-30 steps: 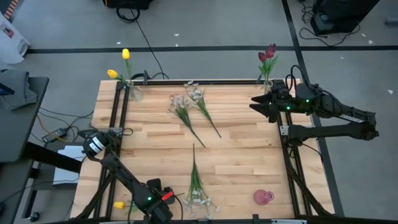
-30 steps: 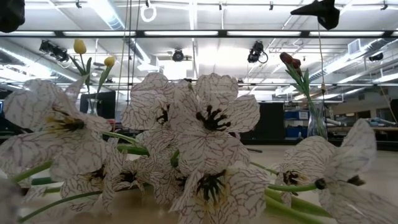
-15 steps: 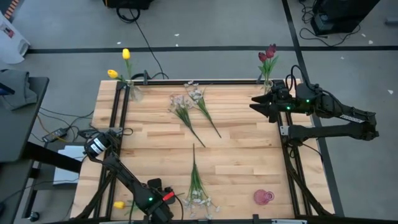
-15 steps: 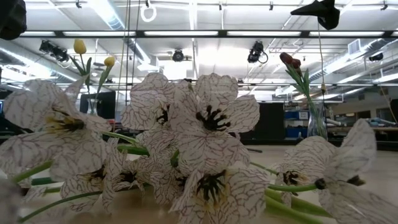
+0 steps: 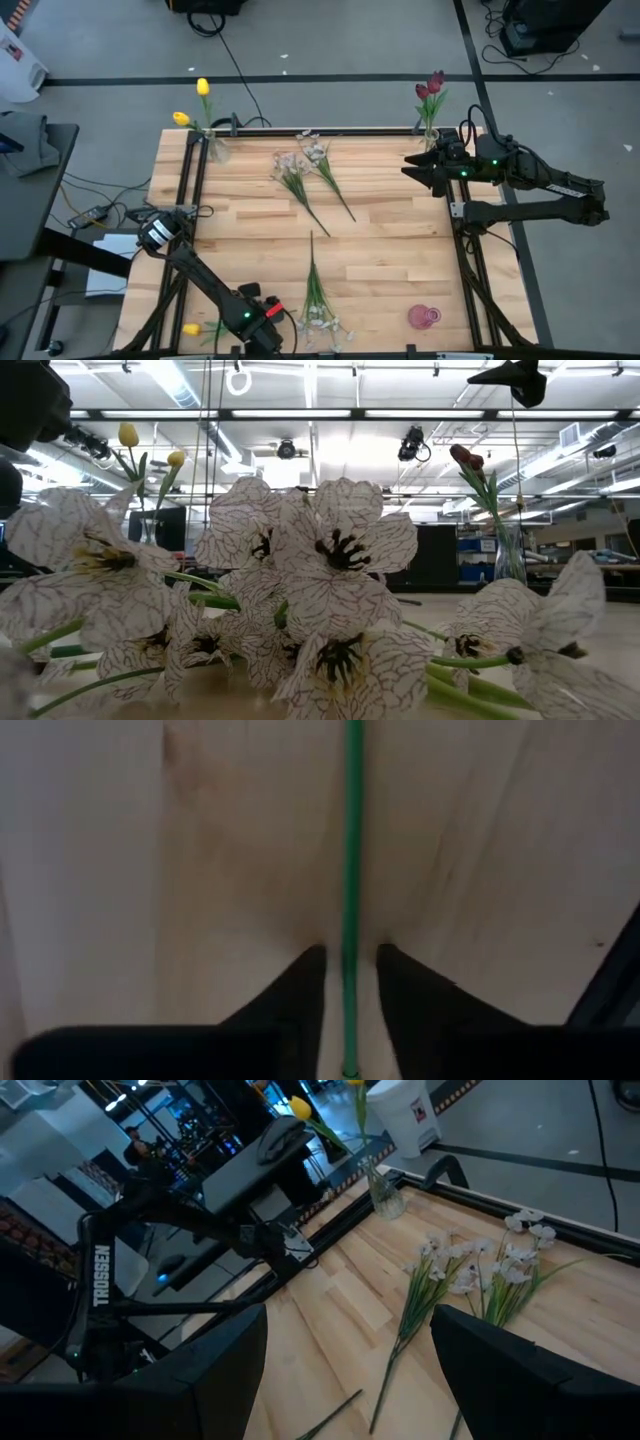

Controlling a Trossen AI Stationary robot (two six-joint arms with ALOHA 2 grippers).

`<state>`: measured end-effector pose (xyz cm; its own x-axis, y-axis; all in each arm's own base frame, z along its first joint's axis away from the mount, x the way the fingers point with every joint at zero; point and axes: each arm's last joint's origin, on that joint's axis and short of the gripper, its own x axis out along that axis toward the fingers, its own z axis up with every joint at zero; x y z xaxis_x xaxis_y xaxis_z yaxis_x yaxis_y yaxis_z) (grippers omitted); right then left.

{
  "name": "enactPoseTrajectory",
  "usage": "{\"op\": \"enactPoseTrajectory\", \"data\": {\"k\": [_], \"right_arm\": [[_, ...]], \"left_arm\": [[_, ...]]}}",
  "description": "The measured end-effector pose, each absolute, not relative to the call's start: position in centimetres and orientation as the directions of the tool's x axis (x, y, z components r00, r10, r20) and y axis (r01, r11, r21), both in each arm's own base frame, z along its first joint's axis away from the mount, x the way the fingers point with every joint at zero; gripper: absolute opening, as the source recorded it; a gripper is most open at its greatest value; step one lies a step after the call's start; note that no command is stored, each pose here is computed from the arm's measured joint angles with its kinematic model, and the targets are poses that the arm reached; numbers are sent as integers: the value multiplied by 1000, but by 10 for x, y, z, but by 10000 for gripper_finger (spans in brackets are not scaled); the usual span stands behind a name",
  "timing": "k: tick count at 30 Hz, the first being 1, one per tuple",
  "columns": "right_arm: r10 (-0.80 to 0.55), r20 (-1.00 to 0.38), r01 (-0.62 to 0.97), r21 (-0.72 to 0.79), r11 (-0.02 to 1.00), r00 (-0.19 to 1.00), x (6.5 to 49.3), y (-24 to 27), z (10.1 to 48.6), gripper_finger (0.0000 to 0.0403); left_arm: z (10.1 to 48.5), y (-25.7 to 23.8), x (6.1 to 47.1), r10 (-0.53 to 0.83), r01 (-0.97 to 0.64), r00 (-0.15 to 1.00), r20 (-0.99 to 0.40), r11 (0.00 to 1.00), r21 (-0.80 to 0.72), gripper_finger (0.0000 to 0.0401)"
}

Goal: Sort flowers into vase by color
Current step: Put the yellow flower into the left transparent vase

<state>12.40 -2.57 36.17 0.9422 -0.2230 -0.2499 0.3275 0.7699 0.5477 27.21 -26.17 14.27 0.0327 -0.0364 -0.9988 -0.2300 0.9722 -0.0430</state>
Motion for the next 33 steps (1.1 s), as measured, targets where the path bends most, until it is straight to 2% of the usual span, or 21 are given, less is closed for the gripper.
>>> {"op": "enactPoseTrajectory", "data": {"k": [5, 7, 20, 28, 33], "right_arm": [[-225, -242, 324, 549, 771, 944, 122, -25, 363, 293], [-231, -240, 328, 547, 770, 943, 121, -25, 363, 293], [-270, -214, 344, 537, 770, 939, 114, -25, 365, 293], [-258, -214, 335, 540, 773, 942, 114, -25, 365, 293], [-245, -217, 326, 541, 775, 945, 114, -25, 365, 293]], "left_arm": [[142, -260, 272, -12, -231, 33, -999, 973, -19, 22], [142, -260, 271, -6, -232, 31, -1000, 973, -13, 8], [145, -228, 295, 12, -229, -16, -1000, 973, 15, 2], [153, -182, 318, 179, -258, -51, -983, 948, 186, 1], [167, -159, 333, 192, -308, -80, -978, 929, 208, 1]]}}
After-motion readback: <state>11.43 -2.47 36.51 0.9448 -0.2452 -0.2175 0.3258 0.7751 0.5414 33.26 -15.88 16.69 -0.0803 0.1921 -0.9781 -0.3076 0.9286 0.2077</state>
